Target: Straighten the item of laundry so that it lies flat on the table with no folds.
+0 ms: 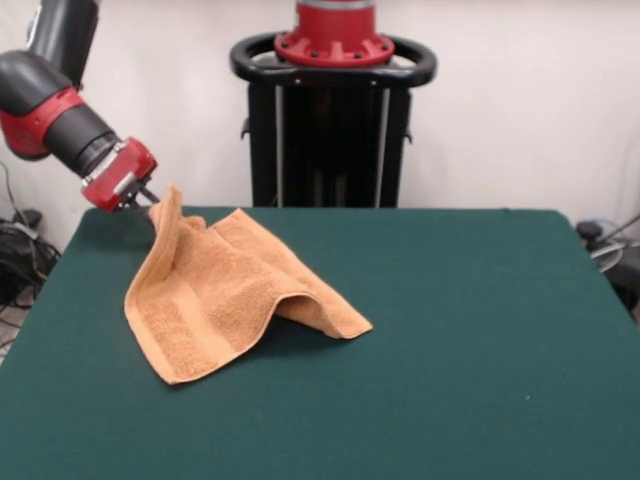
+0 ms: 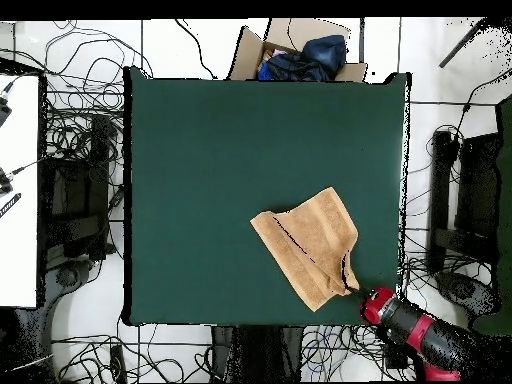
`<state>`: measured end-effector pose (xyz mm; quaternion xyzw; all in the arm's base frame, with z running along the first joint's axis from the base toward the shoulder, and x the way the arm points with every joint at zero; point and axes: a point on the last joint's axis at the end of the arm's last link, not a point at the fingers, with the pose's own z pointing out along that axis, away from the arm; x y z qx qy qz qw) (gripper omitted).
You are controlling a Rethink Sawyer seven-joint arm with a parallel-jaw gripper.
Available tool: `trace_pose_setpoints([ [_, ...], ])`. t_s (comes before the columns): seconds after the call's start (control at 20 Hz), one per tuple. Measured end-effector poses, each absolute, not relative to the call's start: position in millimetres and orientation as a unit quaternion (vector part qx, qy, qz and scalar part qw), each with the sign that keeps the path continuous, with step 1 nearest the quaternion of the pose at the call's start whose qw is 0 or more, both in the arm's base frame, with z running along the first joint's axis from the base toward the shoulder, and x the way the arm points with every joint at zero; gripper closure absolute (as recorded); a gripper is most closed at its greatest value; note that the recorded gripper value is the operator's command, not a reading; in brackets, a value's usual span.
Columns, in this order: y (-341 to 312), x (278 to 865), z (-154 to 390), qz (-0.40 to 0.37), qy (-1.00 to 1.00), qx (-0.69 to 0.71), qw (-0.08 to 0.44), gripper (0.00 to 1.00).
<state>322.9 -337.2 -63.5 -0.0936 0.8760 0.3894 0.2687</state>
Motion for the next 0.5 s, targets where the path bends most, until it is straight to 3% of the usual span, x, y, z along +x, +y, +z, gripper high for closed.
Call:
trace_pose_setpoints([
  [0.5, -348.4, 325.3, -67.8, 0.395, 0.873, -0.101, 0.267, 1.0],
])
